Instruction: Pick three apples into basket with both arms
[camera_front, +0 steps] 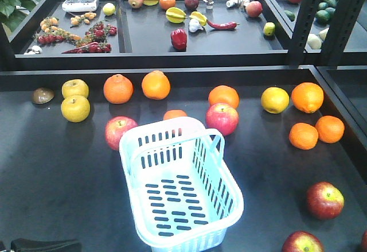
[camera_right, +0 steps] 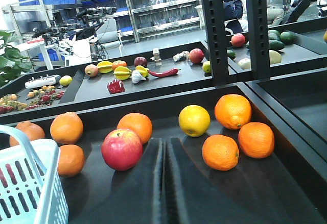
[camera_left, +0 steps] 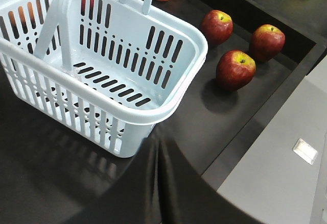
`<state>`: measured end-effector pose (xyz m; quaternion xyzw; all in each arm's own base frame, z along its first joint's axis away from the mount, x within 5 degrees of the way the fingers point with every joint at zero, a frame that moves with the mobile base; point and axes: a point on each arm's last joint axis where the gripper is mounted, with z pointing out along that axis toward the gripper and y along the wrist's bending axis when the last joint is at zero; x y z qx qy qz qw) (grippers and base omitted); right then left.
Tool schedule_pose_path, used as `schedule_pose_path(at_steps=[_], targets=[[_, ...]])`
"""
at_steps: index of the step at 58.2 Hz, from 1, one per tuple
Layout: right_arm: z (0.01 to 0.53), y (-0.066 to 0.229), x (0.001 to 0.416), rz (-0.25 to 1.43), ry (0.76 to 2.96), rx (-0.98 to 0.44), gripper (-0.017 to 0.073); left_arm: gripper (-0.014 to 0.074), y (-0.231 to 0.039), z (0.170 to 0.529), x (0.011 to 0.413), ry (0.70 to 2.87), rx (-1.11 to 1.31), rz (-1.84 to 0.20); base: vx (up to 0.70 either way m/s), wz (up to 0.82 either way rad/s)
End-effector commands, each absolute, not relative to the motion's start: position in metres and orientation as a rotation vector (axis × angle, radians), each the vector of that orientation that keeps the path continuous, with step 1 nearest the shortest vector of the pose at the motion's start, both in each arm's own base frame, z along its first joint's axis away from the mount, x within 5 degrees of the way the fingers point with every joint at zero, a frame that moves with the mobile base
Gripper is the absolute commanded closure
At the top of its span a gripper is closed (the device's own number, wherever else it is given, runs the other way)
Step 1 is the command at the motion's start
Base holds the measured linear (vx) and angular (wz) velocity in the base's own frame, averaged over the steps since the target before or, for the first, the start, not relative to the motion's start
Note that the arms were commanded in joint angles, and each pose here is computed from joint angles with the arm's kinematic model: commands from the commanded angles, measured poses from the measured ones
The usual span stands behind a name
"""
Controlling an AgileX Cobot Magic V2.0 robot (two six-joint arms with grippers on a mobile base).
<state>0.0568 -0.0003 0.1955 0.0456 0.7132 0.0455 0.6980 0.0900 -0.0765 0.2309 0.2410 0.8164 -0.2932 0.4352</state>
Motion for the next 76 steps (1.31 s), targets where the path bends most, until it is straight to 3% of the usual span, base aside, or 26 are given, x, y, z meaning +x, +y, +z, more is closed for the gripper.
schedule_pose_path(at_steps=[1, 7, 17, 25, 30, 36, 43, 59, 68, 76], targets=[[0.199, 0.0, 0.056, 0.11, 1.515, 0.094, 0.0564, 0.06, -0.078, 0.24, 0.092, 2.004, 0.555, -0.77, 0.0, 0.0], [0.2, 0.0, 0.056, 0.204, 1.495, 0.178, 0.0564, 0.06, -0.079, 0.24, 0.092, 2.006, 0.561, -0.776, 0.0, 0.0], [0.202, 0.0, 0.056, 0.555, 1.428, 0.505, 0.0564, 0.06, -0.079, 0.24, 0.092, 2.006, 0.561, -0.776, 0.0, 0.0], [0.201, 0.0, 0.056, 0.749, 1.374, 0.687, 0.0564, 0.06, -0.079, 0.24, 0.092, 2.006, 0.561, -0.776, 0.0, 0.0], [0.203, 0.0, 0.056, 0.796, 1.361, 0.728, 0.0564, 0.06, -0.079, 0.24, 0.092, 2.006, 0.561, -0.776, 0.0, 0.0], [0.217, 0.003, 0.053, 0.726, 1.394, 0.623, 0.0564, 0.06, -0.079, 0.24, 0.092, 2.006, 0.561, -0.776, 0.0, 0.0], [0.246, 0.006, 0.049, 0.538, 1.451, 0.395, 0.0564, 0.06, -0.078, 0.24, 0.092, 2.004, 0.555, -0.77, 0.0, 0.0], [0.307, 0.018, 0.065, 0.321, 1.748, 0.03, 0.0563, 0.06, -0.078, 0.241, 0.093, 2.002, 0.547, -0.761, 0.0, 0.0], [0.329, 0.018, 0.077, 0.24, 1.74, -0.063, 0.0561, 0.06, -0.078, 0.241, 0.093, 2.002, 0.547, -0.761, 0.0, 0.0], [0.333, 0.019, 0.094, 0.231, 1.89, -0.089, 0.0548, 0.06, -0.078, 0.241, 0.093, 2.002, 0.547, -0.761, 0.0, 0.0]])
